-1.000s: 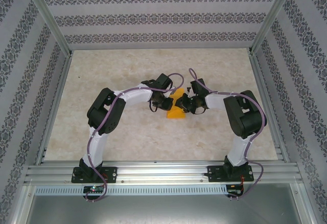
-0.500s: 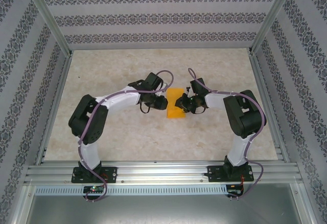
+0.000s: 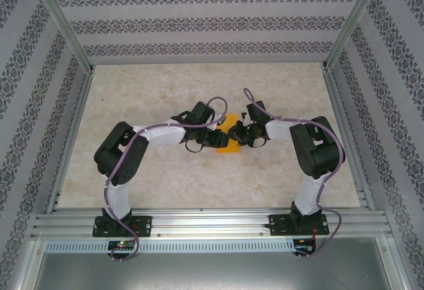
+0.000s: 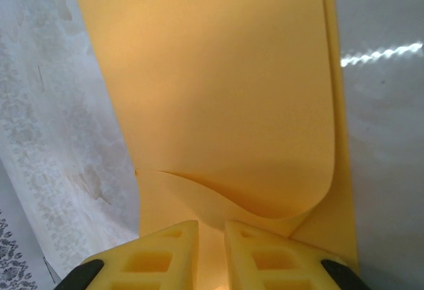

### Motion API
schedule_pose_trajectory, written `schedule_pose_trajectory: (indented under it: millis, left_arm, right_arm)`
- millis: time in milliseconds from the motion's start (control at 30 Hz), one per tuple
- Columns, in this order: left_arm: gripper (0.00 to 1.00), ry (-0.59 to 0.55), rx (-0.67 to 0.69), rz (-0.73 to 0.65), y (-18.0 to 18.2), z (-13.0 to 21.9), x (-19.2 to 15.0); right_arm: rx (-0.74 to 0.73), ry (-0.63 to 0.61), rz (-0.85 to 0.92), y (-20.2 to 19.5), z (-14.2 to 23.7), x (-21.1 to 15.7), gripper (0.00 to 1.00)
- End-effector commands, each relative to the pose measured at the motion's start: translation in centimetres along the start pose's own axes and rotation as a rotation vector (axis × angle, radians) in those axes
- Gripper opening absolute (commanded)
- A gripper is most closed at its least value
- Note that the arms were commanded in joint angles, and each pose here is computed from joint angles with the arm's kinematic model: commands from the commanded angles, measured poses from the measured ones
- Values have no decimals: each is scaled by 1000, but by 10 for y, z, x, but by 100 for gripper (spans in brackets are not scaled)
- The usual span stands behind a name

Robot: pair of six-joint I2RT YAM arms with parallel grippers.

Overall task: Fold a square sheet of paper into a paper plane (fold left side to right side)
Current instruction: Fold the triangle a second time at the center of the table.

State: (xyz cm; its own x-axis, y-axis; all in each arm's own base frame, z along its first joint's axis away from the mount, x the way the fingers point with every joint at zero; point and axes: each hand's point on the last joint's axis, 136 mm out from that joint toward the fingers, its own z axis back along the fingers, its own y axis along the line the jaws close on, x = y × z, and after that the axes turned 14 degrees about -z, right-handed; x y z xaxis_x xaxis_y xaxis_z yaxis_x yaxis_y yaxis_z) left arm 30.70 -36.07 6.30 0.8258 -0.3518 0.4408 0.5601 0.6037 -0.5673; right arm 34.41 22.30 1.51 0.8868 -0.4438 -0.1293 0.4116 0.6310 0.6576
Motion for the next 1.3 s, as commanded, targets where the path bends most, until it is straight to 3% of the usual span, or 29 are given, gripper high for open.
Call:
schedule_pose_trajectory:
  millis: [0,400,900,1267]
  left_arm:
    - [28,-28,-42,-3,-8,-9,13]
    - [27,59,62,37,25,-26,-16]
    - [27,87,67,37,25,-29,-27]
    - [25,140,124,62,35,-28,-56]
  right_arm:
    - [-115,10,-26,-31,-10,-5,20]
    - [-118,11,-21,-31,-10,-6,20]
    - [-114,8,-10,-27,-9,-3,20]
    - [-122,5,-4,-26,-7,-2,21]
